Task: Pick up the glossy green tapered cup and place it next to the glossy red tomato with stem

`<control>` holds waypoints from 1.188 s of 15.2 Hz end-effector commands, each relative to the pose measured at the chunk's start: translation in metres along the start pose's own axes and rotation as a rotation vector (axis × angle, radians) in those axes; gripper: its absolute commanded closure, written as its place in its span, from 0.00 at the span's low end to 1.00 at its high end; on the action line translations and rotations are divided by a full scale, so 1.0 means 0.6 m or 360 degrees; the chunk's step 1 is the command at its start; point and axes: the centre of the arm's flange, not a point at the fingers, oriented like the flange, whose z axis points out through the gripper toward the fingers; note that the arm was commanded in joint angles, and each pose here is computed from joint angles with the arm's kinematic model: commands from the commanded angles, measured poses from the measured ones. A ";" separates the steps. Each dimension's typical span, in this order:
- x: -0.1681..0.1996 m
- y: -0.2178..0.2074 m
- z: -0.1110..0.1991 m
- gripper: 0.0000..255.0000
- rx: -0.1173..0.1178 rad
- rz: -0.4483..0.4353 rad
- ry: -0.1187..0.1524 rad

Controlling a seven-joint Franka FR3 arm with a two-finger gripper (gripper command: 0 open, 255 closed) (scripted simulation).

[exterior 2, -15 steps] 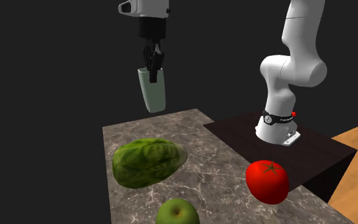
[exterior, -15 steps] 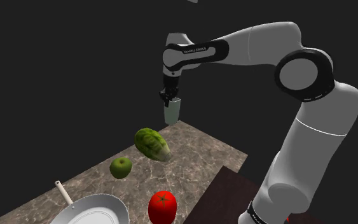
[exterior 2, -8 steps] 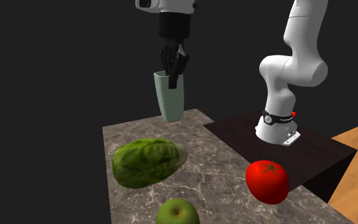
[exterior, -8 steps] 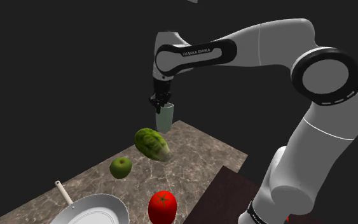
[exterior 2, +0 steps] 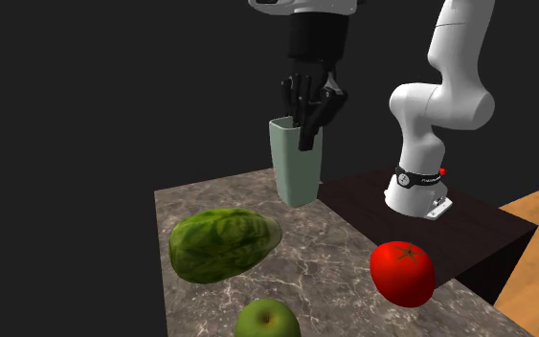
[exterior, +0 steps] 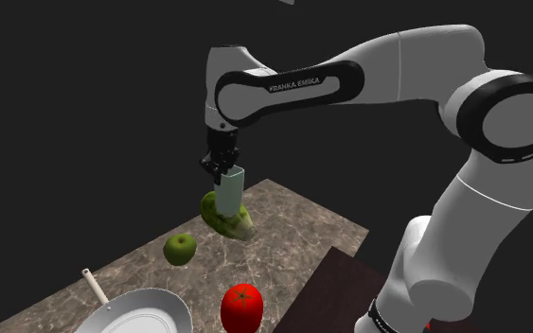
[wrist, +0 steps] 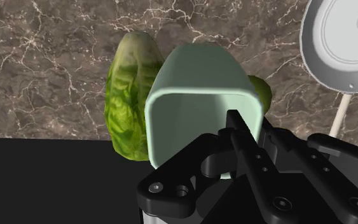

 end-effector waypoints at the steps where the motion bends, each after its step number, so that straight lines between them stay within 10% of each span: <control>1: -0.012 -0.038 -0.003 1.00 -0.0001 0.0004 0.0001; 9: -0.060 -0.208 -0.009 1.00 -0.0001 0.0004 0.0001; 18: -0.065 -0.209 0.070 1.00 -0.0001 0.0004 0.0001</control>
